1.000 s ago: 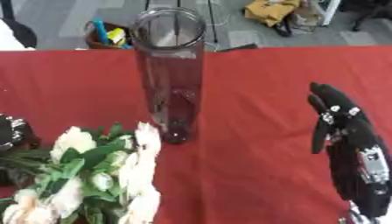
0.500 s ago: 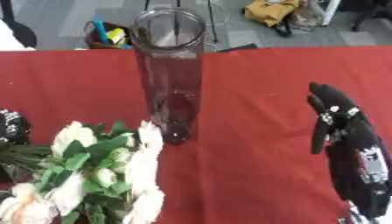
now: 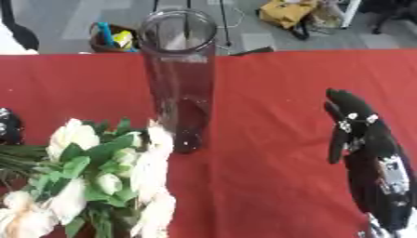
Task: Arrange flowers into the vase.
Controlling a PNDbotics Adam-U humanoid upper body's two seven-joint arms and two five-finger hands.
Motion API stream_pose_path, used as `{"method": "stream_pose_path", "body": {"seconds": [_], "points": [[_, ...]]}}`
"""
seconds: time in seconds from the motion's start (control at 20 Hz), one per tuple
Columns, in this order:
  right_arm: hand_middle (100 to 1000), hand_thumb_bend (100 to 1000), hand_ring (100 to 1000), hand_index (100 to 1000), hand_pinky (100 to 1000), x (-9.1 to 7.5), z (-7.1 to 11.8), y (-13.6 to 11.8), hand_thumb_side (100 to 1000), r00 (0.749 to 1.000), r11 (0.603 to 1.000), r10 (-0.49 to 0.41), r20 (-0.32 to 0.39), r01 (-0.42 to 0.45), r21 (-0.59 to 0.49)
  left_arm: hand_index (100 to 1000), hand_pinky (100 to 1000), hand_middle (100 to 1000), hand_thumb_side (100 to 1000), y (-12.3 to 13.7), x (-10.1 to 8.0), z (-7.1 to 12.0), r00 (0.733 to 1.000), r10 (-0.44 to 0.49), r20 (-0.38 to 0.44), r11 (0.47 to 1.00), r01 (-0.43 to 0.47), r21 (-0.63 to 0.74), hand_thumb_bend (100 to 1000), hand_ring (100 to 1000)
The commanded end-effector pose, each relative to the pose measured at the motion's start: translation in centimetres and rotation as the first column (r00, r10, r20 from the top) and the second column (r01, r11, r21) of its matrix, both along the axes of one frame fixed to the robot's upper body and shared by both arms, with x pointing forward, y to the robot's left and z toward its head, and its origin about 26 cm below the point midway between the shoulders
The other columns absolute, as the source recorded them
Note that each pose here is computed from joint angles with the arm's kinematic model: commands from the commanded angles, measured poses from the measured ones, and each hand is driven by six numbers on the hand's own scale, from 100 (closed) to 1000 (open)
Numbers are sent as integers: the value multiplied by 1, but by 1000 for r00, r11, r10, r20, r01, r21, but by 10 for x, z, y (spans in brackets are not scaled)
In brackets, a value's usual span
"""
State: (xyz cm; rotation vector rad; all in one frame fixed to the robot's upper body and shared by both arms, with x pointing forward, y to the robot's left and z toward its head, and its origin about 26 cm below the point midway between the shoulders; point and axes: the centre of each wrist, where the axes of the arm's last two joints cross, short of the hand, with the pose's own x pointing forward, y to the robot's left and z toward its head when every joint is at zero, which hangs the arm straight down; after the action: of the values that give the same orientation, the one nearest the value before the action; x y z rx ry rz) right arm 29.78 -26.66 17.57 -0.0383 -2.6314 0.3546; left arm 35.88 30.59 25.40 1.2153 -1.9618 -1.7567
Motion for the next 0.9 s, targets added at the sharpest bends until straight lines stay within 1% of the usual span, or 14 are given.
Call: {"method": "stream_pose_path", "body": {"seconds": [0.05, 0.2, 0.3, 0.5, 0.65, 0.75, 0.9], "points": [[257, 100, 1000, 930, 992, -3, 6, -2, 1000, 1000, 1000, 0, 25, 0, -9, 100, 100, 100, 352, 6, -10, 20, 998, -12, 68, 1000, 12, 3, 100, 100], [258, 100, 1000, 930, 991, -3, 6, -3, 1000, 1000, 1000, 0, 25, 0, -6, 100, 100, 100, 378, 2, -16, 22, 997, -30, 78, 1000, 30, 2, 100, 100], [259, 100, 1000, 929, 990, -3, 6, -3, 1000, 1000, 1000, 1, 24, -1, -5, 100, 100, 100, 375, -1, -20, 25, 996, -39, 80, 999, 40, -18, 100, 100], [263, 100, 1000, 928, 987, -4, 5, -5, 1000, 1000, 1000, 1, 24, -1, -1, 100, 100, 100, 391, -6, -28, 32, 995, -48, 85, 993, 57, -107, 100, 100], [264, 100, 1000, 928, 986, -4, 4, -6, 1000, 1000, 1000, 0, 22, 0, 2, 100, 100, 100, 388, -9, -33, 38, 996, -58, 68, 983, 69, -173, 100, 100], [266, 100, 1000, 928, 985, -4, 4, -7, 1000, 1000, 1000, -1, 21, 1, 4, 100, 100, 100, 365, -9, -36, 43, 997, -67, 49, 973, 76, -218, 100, 100], [266, 100, 1000, 928, 985, -5, 3, -8, 1000, 1000, 1000, -2, 18, 2, 6, 100, 100, 100, 357, -10, -42, 50, 997, -80, 23, 958, 83, -273, 100, 100]]}}
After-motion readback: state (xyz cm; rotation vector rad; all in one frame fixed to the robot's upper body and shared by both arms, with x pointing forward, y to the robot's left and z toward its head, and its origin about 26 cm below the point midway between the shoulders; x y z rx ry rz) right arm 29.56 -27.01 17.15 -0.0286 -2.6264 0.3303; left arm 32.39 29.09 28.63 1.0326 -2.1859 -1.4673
